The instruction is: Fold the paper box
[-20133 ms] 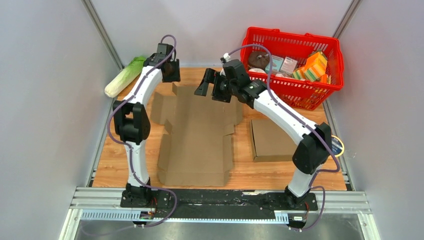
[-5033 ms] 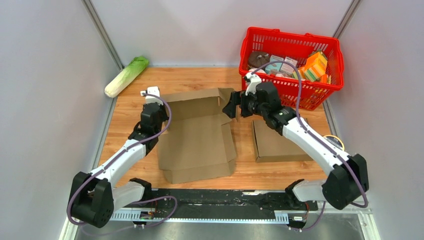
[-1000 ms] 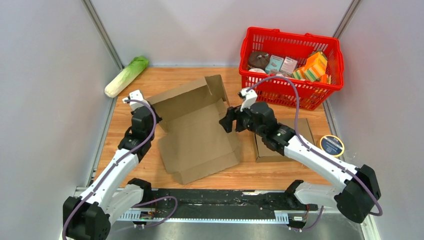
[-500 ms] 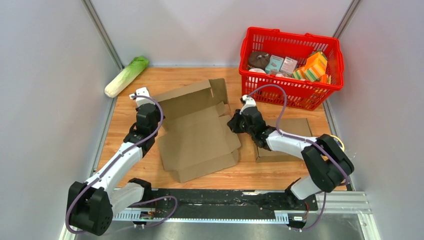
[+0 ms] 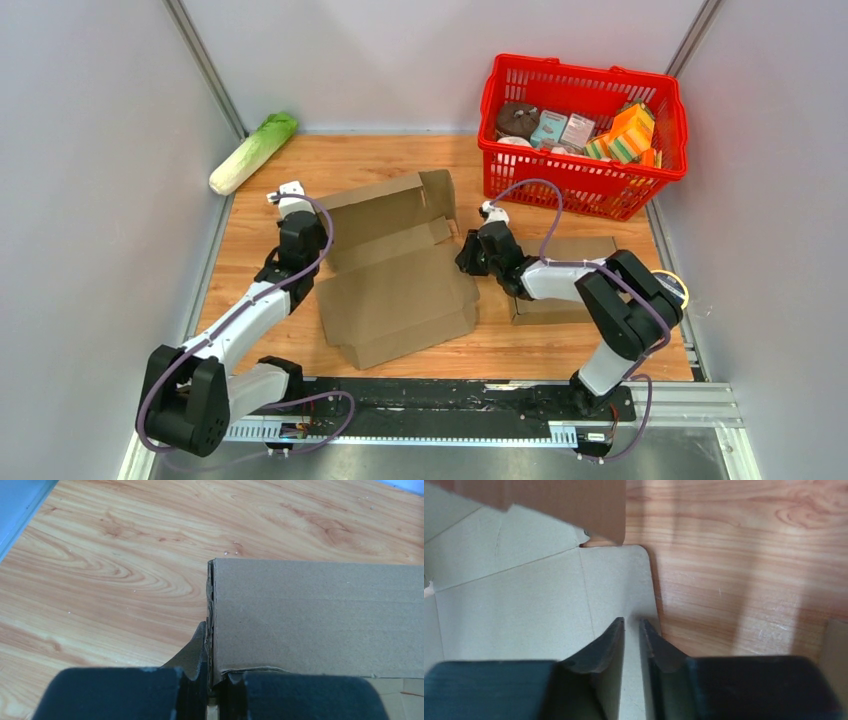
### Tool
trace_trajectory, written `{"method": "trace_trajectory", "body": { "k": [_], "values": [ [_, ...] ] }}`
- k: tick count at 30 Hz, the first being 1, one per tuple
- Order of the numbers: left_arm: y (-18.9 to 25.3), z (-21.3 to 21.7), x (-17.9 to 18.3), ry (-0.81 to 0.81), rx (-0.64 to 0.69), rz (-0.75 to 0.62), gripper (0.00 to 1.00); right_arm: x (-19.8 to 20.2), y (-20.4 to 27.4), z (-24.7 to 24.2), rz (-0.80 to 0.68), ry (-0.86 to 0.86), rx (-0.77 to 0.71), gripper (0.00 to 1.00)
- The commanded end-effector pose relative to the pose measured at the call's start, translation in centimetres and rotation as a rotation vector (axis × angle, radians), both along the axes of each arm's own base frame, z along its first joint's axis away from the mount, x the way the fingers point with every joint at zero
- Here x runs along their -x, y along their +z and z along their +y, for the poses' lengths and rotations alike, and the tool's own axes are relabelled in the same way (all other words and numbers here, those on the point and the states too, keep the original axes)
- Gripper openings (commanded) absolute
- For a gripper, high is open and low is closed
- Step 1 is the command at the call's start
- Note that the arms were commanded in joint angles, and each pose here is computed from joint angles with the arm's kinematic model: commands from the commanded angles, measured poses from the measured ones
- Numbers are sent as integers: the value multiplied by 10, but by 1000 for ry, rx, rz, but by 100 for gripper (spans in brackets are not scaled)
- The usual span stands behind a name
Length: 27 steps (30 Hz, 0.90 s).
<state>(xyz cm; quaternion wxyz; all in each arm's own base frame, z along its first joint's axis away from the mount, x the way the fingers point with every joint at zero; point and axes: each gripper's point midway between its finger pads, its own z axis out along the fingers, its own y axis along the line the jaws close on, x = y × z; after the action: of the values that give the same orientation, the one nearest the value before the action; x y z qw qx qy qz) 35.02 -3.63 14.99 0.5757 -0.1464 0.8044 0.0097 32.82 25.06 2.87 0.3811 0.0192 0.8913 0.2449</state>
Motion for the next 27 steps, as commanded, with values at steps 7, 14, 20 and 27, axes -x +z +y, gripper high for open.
{"method": "trace_trajectory", "body": {
  "k": [7,14,20,27],
  "values": [
    [14,1,-10,25,30,-89,0,-19,88,-17,-250,107,208,78],
    [19,4,-10,24,1,-99,0,-52,126,3,-333,152,238,81],
    [18,4,-10,20,-6,-98,0,-62,128,17,-332,163,245,65],
    [20,2,-11,16,-1,-105,0,-63,117,14,-310,105,296,19]
  ]
}}
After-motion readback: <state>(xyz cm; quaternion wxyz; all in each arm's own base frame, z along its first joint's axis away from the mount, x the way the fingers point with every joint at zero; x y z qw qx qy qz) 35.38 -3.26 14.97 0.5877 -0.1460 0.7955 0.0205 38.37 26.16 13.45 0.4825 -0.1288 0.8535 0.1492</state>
